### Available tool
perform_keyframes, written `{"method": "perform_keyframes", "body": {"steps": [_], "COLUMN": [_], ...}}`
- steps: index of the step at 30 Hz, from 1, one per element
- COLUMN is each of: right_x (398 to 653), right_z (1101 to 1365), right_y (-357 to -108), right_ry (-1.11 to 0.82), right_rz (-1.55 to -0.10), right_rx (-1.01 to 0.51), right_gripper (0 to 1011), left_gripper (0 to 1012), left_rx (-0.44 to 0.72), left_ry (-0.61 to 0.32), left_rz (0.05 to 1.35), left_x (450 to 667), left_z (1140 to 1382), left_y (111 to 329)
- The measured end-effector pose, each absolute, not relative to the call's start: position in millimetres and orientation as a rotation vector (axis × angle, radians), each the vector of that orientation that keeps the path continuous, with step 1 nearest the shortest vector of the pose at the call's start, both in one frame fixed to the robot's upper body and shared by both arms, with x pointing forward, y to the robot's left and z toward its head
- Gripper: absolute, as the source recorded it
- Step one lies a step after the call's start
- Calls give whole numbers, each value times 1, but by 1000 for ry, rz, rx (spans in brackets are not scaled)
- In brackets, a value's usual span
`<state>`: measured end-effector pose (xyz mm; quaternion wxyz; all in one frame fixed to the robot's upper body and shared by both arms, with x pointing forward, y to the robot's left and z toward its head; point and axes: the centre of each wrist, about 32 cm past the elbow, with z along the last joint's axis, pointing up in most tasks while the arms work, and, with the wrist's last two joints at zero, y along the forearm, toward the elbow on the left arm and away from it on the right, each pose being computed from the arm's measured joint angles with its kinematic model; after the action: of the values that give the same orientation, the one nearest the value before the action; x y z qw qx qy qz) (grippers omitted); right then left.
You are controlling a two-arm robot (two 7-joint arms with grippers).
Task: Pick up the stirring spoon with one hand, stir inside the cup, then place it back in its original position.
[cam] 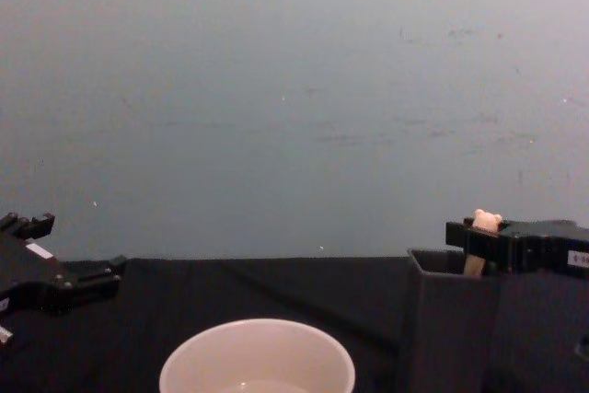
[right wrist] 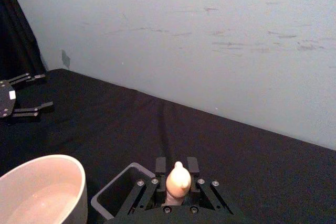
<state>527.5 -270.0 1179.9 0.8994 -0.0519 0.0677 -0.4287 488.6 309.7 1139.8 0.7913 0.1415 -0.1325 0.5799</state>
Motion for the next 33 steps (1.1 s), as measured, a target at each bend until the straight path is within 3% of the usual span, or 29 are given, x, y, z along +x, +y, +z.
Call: {"method": "perform_keyframes", "body": {"steps": [33], "right_x": [530], "right_z": [1190], "right_y": [-269], "right_ry": [179], "right_rz": [-863], "right_rx": [-93], "right_gripper": [223], "left_gripper": [1001], "left_rx": [304], "left_ry": [-285], "left_rz": [1248], "left_x": [489], "left_z": [1140], "left_y": [310]}}
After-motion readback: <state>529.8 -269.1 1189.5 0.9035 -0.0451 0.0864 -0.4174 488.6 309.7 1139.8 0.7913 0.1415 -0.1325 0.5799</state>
